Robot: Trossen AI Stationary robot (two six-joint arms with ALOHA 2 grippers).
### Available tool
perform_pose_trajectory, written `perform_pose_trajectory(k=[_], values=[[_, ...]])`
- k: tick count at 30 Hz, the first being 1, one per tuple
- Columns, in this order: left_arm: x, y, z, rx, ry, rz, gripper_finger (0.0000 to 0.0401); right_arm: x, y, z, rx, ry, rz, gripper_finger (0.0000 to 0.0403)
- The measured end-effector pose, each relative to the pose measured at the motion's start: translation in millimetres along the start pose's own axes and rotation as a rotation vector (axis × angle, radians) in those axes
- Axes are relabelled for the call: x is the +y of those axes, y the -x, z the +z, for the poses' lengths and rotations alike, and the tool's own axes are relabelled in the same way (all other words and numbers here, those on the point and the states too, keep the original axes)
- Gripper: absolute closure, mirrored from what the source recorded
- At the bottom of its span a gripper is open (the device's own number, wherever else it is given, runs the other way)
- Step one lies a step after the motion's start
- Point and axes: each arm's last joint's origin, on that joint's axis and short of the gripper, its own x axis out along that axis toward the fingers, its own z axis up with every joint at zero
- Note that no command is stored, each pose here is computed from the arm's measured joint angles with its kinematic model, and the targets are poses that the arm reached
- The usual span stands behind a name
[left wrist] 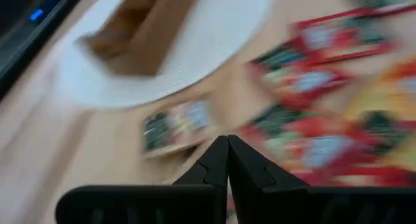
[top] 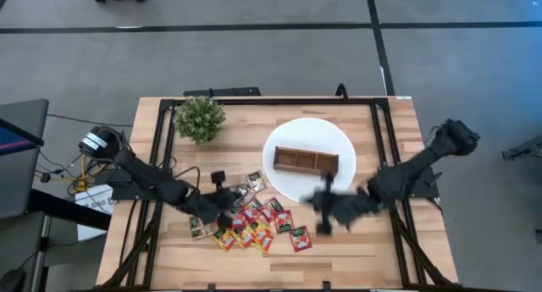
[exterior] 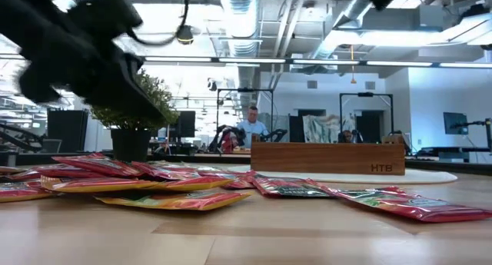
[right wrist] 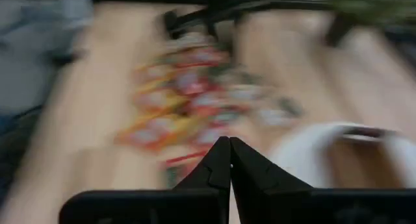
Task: Pick & Place Tea
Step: Put the red tea bag into the left section of the wooden organizer
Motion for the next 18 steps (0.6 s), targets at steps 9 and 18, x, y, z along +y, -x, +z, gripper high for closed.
perform_pose_trajectory(k=[9,18], values=[[-19.2,8.7,8.5,-0.107,0.057,-0.157,0.0401,50.6,-55.3,-35.3,0.161,-0.412,0.213,0.0393],[-22.3,5.5,4.6,-0.080,0.089,-0.193,0.0401,17.9,-101.1,-54.5,0.424,-0.438,0.274,0.0271]])
